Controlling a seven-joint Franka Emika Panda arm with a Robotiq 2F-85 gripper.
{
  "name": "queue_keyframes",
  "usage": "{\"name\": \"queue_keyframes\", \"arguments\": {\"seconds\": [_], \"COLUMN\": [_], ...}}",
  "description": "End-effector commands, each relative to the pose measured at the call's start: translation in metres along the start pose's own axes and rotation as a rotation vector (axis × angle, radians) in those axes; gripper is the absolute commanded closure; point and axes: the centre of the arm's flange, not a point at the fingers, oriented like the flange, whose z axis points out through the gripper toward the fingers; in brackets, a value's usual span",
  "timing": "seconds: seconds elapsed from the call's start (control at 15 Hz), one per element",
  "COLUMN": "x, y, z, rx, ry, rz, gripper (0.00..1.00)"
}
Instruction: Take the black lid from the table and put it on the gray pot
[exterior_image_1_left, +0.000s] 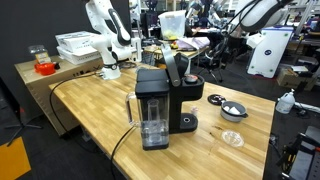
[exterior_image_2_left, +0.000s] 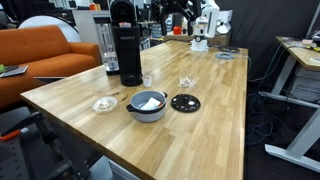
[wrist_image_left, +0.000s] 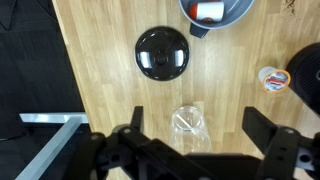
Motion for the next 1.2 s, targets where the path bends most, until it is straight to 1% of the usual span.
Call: {"name": "queue_keyframes", "arguments": {"seconds": [0.0, 0.13, 0.27, 0.33, 0.53, 0.6, 0.67, 0.73, 0.93, 1.07, 1.13], "x": [0.011, 0.009, 0.009, 0.009, 0.016, 0.017, 0.018, 0.018, 0.013, 0.009, 0.002], "y": [0.016, 0.023, 0.027, 0.027, 0.021, 0.018, 0.017, 0.020, 0.032, 0.040, 0.034], "z": [0.023, 0.038, 0.053, 0.060, 0.082, 0.089, 0.097, 0.105, 0.129, 0.139, 0.137], "rx": [-0.006, -0.014, 0.006, 0.019, 0.090, 0.101, 0.099, 0.073, 0.064, 0.043, 0.064], "ry": [0.017, -0.001, -0.014, -0.017, -0.029, -0.030, -0.038, -0.046, -0.066, -0.075, -0.086], "rz": [0.030, 0.035, 0.045, 0.048, 0.061, 0.070, 0.084, 0.091, 0.121, 0.128, 0.119], "gripper": [0.00, 0.00, 0.00, 0.00, 0.00, 0.00, 0.00, 0.00, 0.00, 0.00, 0.00]}}
